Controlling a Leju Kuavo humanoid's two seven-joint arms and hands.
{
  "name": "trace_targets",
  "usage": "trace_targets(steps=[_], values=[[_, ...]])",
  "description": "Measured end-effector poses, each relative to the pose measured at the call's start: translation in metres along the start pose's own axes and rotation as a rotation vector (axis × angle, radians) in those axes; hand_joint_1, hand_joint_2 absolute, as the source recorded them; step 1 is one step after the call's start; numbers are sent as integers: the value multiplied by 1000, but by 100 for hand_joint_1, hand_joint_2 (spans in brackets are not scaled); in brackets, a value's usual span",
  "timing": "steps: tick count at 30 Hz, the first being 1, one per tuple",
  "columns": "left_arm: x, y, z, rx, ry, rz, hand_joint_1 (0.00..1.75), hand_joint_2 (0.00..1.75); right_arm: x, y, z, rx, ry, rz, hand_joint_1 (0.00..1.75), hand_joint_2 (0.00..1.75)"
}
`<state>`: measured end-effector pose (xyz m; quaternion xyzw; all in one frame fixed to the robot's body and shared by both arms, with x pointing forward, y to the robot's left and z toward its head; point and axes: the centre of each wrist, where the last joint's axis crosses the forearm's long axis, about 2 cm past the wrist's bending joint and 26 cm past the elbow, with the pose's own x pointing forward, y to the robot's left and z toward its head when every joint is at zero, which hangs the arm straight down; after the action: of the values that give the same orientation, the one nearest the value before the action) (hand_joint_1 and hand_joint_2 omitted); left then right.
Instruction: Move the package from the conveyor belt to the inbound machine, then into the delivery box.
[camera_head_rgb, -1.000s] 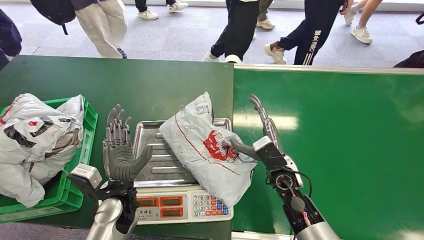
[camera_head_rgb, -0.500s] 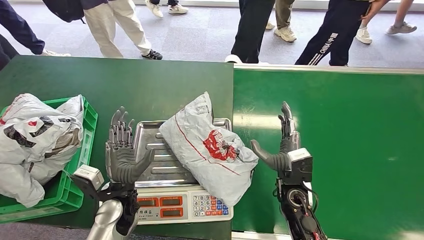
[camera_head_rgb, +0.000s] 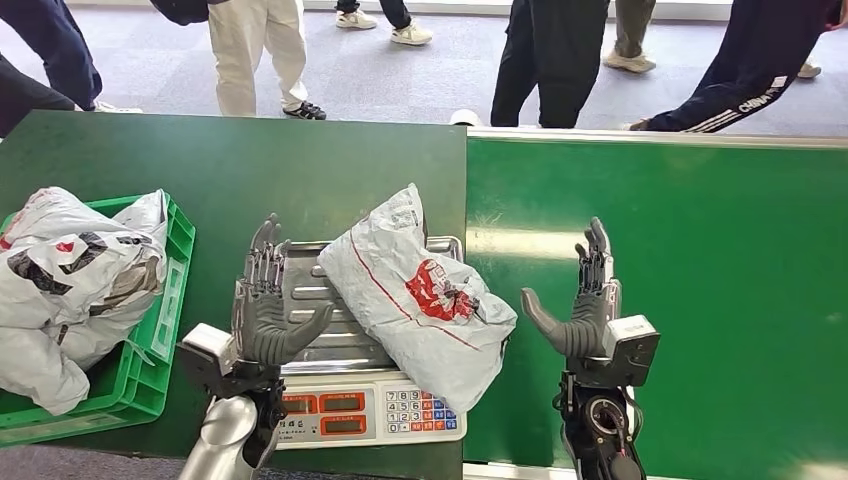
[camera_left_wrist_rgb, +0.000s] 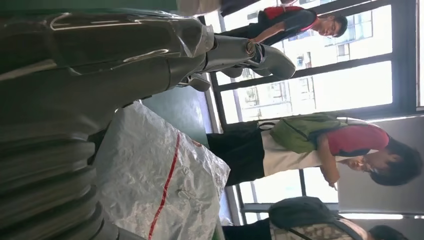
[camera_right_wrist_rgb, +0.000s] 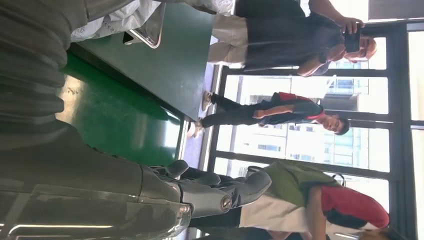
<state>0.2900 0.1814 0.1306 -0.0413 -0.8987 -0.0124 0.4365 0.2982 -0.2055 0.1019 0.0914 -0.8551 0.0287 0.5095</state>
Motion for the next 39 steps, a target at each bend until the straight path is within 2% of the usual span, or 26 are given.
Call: trace_targets(steps=[7,14,20,31,39], values=[[1,3,-11,-215,4,-282,0,175,1,4,1,26,10,-12,0,175],[-2,6,-28,-399,42,-453,0,175,1,3,-1,35,14,-20,0,175],[-14,6,-30,-542,176,-592,0,175,1,-1,-1,36,24,-16,0,175],[-30,3,-22,-678,331,-651,0,175,1,-3,-1,39,46,-12,0,175],[-32,2,-23,-686,366,-679,0,175,3,-1,0,34,50,-14,0,175]])
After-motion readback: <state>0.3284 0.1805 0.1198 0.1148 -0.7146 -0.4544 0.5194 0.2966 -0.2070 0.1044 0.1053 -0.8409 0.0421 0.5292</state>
